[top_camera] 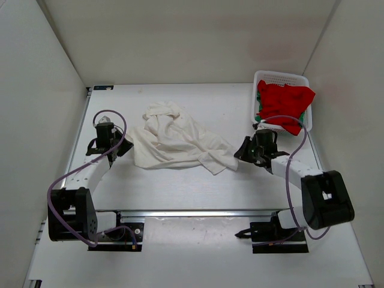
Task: Fold and stack the t-shirts
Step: Flatten out the tshirt
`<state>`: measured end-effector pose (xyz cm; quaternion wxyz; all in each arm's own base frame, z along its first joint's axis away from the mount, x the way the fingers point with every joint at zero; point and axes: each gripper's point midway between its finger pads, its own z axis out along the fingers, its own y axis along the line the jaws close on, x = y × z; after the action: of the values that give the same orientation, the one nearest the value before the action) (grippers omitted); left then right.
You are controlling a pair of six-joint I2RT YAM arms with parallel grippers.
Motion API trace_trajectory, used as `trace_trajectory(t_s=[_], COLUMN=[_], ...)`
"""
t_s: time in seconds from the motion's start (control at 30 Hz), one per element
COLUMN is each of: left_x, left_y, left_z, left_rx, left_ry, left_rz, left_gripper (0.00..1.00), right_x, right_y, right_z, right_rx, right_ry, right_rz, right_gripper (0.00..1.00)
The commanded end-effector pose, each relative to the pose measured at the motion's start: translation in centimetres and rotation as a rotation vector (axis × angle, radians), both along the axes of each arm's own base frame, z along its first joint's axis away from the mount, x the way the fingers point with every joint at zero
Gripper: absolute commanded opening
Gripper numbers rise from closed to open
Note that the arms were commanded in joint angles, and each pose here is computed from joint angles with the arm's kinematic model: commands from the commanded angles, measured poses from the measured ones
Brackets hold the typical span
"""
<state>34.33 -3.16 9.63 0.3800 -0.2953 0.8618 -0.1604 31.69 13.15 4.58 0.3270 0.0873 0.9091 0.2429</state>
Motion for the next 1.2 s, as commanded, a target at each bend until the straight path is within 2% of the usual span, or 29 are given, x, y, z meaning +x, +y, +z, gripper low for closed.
trace_trajectory(t_s=[0.0, 0.13, 0.17, 0.23, 0.33, 0.37, 0.4, 0.43, 0.47, 0.5, 0.63, 0.77, 0.93, 1.17], left_x=[1.5, 2.4, 2.8, 3.6, 4.6, 5.0, 5.0, 5.3, 4.8, 4.4, 4.2, 4.2, 3.9, 3.6], left_y=[-0.3, 0.2, 0.3, 1.2, 1.4, 1.5, 1.2, 0.8, 0.7, 0.7, 0.5, 0.0, -0.9, -0.7], left_z=[3.5, 4.6, 5.2, 6.0, 7.8, 8.2, 8.3, 8.4, 7.7, 7.0, 6.5, 6.2, 5.1, 4.9], left_rx=[-0.007, -0.022, -0.021, -0.029, -0.036, -0.035, -0.035, -0.031, -0.032, -0.036, -0.027, -0.031, -0.034, -0.028], left_ry=[-0.094, -0.116, -0.127, -0.14, -0.175, -0.183, -0.185, -0.186, -0.176, -0.159, -0.153, -0.149, -0.126, -0.118], left_rz=[-0.018, -0.012, -0.009, 0.012, 0.016, 0.015, 0.009, -0.003, -0.003, -0.002, -0.006, -0.017, -0.03, -0.028], left_gripper=[0.0, 0.0, 0.0, 0.0, 0.0, 0.0, 0.0, 0.0, 0.0, 0.0, 0.0, 0.0, 0.0, 0.0], right_x=[0.2, -4.5, -4.8, -7.3, -9.4, -9.6, -9.6, -9.2, -8.2, -7.9, -8.2, -9.9, -11.7, -10.1], right_y=[1.9, 3.4, 4.0, 4.5, 6.9, 7.7, 7.9, 7.4, 6.0, 5.3, 4.1, 3.5, 3.5, 3.0], right_z=[5.4, 6.8, 8.7, 9.0, 11.8, 12.8, 12.3, 11.8, 7.8, 6.9, 3.9, 2.1, 0.0, 0.0], right_rx=[-0.006, -0.089, -0.067, -0.062, -0.018, -0.006, -0.021, -0.03, -0.014, -0.002, 0.001, -0.086, 0.025, 0.058], right_ry=[-0.172, -0.151, -0.188, -0.123, -0.128, -0.14, -0.132, -0.128, -0.06, -0.055, 0.01, 0.047, 0.093, 0.084], right_rz=[0.06, 0.144, 0.154, 0.193, 0.277, 0.299, 0.312, 0.297, 0.264, 0.244, 0.218, 0.198, 0.175, 0.14], right_gripper=[0.01, 0.0, 0.0, 0.0, 0.04, 0.07, 0.16, 0.21, 0.42, 0.44, 0.45, 0.44, 0.47, 0.47])
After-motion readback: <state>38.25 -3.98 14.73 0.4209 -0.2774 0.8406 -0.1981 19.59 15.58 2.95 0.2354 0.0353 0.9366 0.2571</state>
